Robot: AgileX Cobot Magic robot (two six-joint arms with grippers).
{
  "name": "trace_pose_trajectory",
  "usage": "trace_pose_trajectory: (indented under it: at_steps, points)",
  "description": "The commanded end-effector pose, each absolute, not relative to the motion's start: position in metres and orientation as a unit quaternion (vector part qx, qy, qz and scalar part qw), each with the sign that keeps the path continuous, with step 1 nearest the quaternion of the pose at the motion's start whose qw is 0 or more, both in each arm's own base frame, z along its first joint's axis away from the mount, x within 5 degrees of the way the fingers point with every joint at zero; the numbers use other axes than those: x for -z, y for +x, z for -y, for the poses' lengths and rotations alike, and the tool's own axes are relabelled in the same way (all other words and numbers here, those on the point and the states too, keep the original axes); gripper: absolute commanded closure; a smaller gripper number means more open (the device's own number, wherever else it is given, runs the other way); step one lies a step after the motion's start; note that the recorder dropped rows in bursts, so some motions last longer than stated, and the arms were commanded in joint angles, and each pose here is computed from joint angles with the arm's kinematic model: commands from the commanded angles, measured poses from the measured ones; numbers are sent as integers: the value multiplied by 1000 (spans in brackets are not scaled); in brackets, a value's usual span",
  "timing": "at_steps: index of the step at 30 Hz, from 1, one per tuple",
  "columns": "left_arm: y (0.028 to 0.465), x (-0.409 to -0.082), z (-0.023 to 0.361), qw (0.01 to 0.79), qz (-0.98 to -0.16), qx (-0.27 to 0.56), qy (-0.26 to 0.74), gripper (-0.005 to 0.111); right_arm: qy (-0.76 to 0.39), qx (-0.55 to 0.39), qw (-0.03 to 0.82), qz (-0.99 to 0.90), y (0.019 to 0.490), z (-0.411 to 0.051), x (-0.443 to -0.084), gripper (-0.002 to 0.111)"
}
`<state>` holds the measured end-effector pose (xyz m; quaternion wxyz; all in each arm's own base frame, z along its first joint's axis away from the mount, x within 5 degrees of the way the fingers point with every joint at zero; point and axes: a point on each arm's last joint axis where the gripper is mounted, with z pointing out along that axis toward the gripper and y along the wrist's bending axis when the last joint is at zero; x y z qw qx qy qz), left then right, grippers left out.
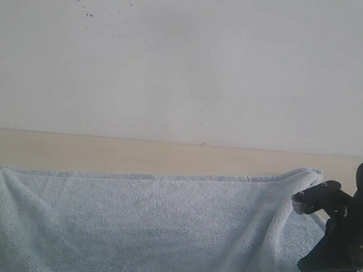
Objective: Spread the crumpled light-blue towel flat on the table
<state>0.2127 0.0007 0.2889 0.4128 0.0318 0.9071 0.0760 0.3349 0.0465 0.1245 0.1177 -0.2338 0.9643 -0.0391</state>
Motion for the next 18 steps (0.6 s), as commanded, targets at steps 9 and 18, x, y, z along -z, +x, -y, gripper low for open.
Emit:
trace_pose_trajectory:
  at_steps: [9, 18]
  points:
    - [210, -290, 1, 419, -905, -72, 35, 80, -170, 91, 24, -981, 285, -26, -95, 108]
    - [211, -292, 3, 428, -901, -57, 30, 80, -80, 158, 19, -984, 228, -5, -99, 108]
